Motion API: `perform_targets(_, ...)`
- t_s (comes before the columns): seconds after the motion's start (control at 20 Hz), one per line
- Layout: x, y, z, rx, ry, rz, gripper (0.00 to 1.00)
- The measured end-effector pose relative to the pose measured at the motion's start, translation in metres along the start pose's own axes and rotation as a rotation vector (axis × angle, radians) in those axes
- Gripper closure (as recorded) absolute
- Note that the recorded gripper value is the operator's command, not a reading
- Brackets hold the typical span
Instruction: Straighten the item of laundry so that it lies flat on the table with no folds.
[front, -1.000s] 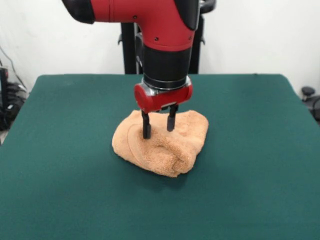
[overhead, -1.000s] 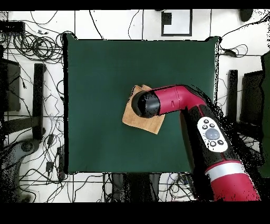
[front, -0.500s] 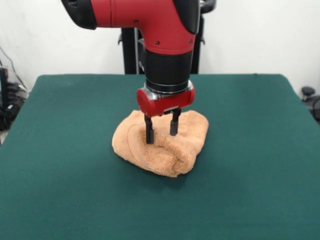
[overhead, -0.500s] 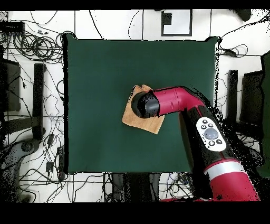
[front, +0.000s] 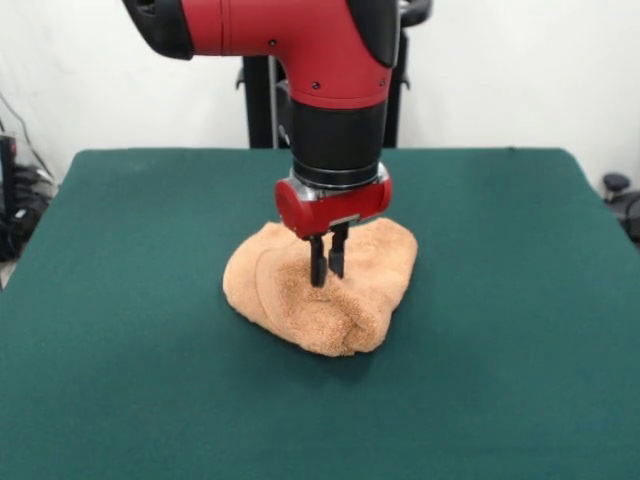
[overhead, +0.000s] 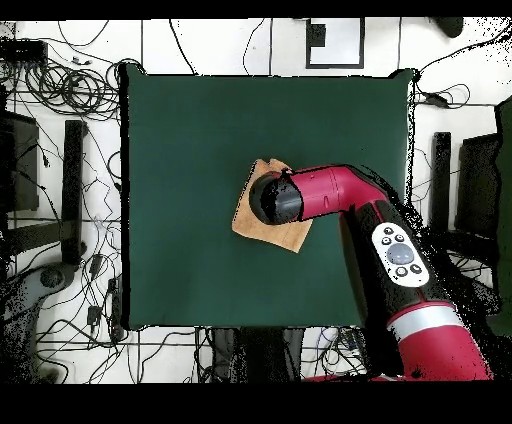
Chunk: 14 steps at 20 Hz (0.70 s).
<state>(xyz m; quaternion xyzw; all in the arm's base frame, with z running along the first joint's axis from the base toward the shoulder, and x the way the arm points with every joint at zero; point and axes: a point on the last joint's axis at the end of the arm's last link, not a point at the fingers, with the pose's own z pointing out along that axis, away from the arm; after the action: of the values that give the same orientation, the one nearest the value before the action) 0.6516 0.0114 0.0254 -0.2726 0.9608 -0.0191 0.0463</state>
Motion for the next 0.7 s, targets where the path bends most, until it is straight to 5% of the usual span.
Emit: perform_targets(0.7,0.0008,-0.0001,-0.0005,-0.008,0.002,0.015,1.00)
